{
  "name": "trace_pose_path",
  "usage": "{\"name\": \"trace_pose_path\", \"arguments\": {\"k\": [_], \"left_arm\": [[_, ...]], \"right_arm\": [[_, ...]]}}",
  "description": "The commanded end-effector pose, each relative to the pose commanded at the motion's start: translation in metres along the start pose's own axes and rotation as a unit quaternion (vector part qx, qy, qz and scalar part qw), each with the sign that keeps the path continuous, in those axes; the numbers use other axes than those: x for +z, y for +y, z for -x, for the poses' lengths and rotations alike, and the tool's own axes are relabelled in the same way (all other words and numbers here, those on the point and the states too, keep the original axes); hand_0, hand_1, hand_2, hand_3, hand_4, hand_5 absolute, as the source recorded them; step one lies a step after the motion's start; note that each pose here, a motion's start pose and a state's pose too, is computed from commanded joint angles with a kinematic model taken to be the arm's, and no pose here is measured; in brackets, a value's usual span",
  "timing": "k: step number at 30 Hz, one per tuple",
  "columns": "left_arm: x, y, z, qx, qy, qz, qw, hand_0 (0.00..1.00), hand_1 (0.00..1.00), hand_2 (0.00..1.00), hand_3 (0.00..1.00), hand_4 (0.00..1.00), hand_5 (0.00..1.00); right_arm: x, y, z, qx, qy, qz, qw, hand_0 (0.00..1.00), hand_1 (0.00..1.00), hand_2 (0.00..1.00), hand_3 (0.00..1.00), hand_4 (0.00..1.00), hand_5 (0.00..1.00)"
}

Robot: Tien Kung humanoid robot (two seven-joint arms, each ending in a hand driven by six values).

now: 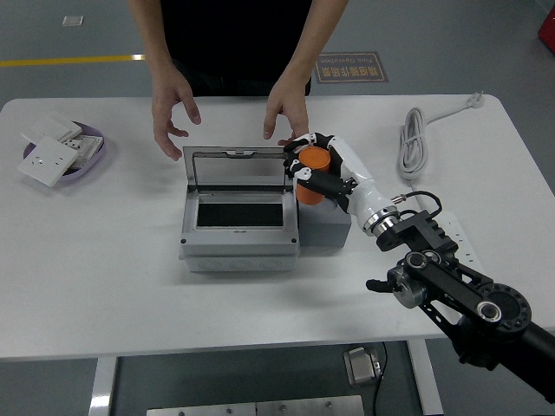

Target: Pick up the cylinder from the cube,place it in the box,flap close box

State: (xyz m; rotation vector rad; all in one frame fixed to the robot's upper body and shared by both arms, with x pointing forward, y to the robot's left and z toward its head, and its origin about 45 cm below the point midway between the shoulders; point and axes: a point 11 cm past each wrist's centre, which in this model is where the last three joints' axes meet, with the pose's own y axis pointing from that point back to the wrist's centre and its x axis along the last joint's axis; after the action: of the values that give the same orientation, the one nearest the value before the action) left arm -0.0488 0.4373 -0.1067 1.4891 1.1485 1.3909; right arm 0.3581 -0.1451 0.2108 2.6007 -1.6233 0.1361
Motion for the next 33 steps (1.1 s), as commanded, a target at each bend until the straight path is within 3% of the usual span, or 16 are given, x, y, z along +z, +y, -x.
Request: {"name": "trace_pose_path", "arguments": {"k": [2, 3, 6, 14, 15, 21, 26, 27, 32, 33], "left_arm": [[0.0, 0.0, 0.0, 0.0, -0.001, -0.001, 1.0, 0.57, 0.612, 0.575, 0.593, 0.7, 0.215], [0.0, 0.0, -0.001, 0.001, -0.001, -0.002, 1.0, 0.57, 0.612, 0.576, 0.594, 0.702, 0.219], [-0.001, 0.0, 0.0, 0.001, -0.001, -0.004, 1.0, 0.57, 0.612, 0.576, 0.594, 0.702, 0.219], [-0.004, 0.0, -0.003, 0.003, 0.016, -0.002, 1.0, 0.57, 0.612, 0.577, 0.594, 0.707, 0.23], [-0.004, 0.0, -0.004, 0.004, 0.017, -0.002, 1.0, 0.57, 0.612, 0.577, 0.594, 0.709, 0.235], [-0.003, 0.0, -0.004, 0.005, 0.001, -0.009, 1.0, 0.57, 0.612, 0.577, 0.594, 0.71, 0.236], [-0.003, 0.0, -0.005, 0.006, -0.003, -0.012, 1.0, 0.57, 0.612, 0.577, 0.594, 0.71, 0.236], [-0.003, 0.0, -0.006, 0.006, -0.003, -0.011, 1.0, 0.57, 0.612, 0.577, 0.593, 0.71, 0.239], [-0.002, 0.0, -0.005, 0.006, -0.004, -0.01, 1.0, 0.57, 0.612, 0.577, 0.593, 0.71, 0.239], [-0.002, 0.0, -0.005, 0.006, -0.004, -0.009, 1.0, 0.571, 0.612, 0.577, 0.593, 0.711, 0.239]], "right_arm": [[-0.003, -0.004, 0.016, -0.022, 0.022, 0.002, 1.0, 0.431, 0.348, 0.311, 0.217, 0.002, 0.002], [-0.003, -0.006, 0.024, -0.033, 0.037, 0.004, 0.999, 0.373, 0.276, 0.25, 0.202, 0.002, 0.002], [-0.006, -0.015, 0.042, -0.056, 0.081, 0.007, 0.995, 0.373, 0.276, 0.25, 0.202, 0.002, 0.002], [-0.014, -0.04, 0.07, -0.092, 0.222, 0.02, 0.97, 0.333, 0.247, 0.221, 0.191, 0.002, 0.002], [-0.015, -0.043, 0.073, -0.098, 0.245, 0.023, 0.964, 0.29, 0.227, 0.216, 0.183, 0.002, 0.002], [-0.022, -0.052, 0.089, -0.133, 0.367, 0.039, 0.92, 0.267, 0.211, 0.231, 0.187, 0.002, 0.002], [-0.024, -0.058, 0.09, -0.143, 0.46, 0.064, 0.874, 0.267, 0.211, 0.231, 0.187, 0.002, 0.002], [-0.024, -0.059, 0.089, -0.144, 0.478, 0.07, 0.863, 0.391, 0.28, 0.333, 0.377, 0.002, 0.002], [-0.023, -0.061, 0.086, -0.14, 0.55, 0.09, 0.818, 0.391, 0.28, 0.333, 0.377, 0.002, 0.002], [-0.023, -0.062, 0.085, -0.136, 0.561, 0.093, 0.811, 0.7, 0.664, 0.65, 0.67, 0.398, 0.282]]}}
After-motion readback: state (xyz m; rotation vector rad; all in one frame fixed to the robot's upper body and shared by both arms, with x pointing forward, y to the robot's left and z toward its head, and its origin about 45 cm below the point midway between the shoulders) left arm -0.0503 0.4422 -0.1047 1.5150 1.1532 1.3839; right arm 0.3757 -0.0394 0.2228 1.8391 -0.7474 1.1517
